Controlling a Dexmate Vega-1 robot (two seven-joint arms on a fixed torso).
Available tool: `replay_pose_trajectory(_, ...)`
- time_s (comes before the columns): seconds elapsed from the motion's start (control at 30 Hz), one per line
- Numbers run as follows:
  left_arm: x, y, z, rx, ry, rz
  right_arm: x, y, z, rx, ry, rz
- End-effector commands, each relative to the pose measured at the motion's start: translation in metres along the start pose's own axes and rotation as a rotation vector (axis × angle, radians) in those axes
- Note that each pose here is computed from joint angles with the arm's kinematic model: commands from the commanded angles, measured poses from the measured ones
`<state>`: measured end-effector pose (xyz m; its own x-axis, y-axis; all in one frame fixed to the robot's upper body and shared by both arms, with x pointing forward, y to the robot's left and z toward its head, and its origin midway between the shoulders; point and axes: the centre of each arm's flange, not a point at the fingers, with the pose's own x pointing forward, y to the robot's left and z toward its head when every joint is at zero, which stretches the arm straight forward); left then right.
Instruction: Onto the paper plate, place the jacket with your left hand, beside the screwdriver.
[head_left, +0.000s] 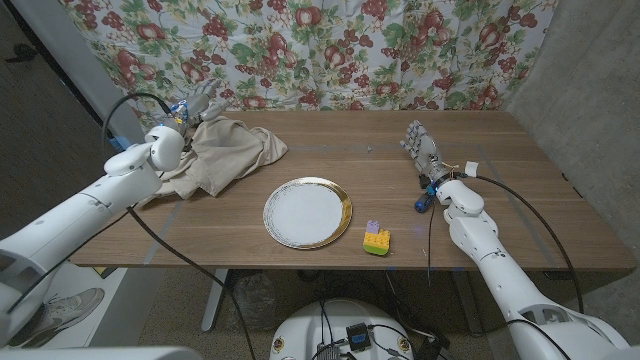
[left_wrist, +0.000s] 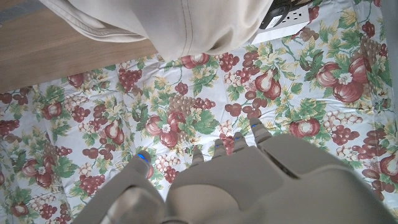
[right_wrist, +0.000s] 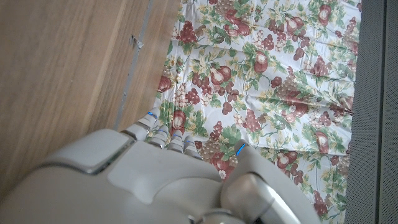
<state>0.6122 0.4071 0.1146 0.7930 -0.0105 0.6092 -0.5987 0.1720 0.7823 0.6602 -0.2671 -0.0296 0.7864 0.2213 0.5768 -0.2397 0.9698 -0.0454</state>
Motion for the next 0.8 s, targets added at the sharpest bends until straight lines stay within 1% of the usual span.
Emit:
replay_pose_trajectory(0.03, 0.002, -0.007, 0.001, -0.019, -0.003, -0.009, 0.005, 0.002, 0.002, -0.013, -0.006, 0.006)
replay_pose_trajectory(0.13, 0.002, -0.008, 0.001, -0.006, -0.003, -0.014, 0.004, 0.002, 0.003, -0.019, -0.007, 0.008)
replay_pose_trajectory(0.47, 0.001, -0.019, -0.002, -0.013, 0.017, -0.052, 0.006, 0.003, 0.008, -0.02, -0.017, 0.014)
replay_pose_trajectory(0.5, 0.0, -0.019, -0.003, -0.015, 0.017, -0.046, 0.007, 0.004, 0.008, -0.021, -0.019, 0.016)
replay_pose_trajectory(0.63, 0.0, -0.019, -0.004, -0.011, 0.016, -0.045, 0.008, 0.005, 0.01, -0.021, -0.024, 0.019)
replay_pose_trajectory(0.7, 0.001, -0.019, -0.005, -0.013, 0.026, -0.051, 0.009, 0.005, 0.01, -0.022, -0.025, 0.021)
replay_pose_trajectory(0.8, 0.0, -0.021, -0.005, -0.007, 0.026, -0.059, 0.01, 0.007, 0.011, -0.017, -0.028, 0.023)
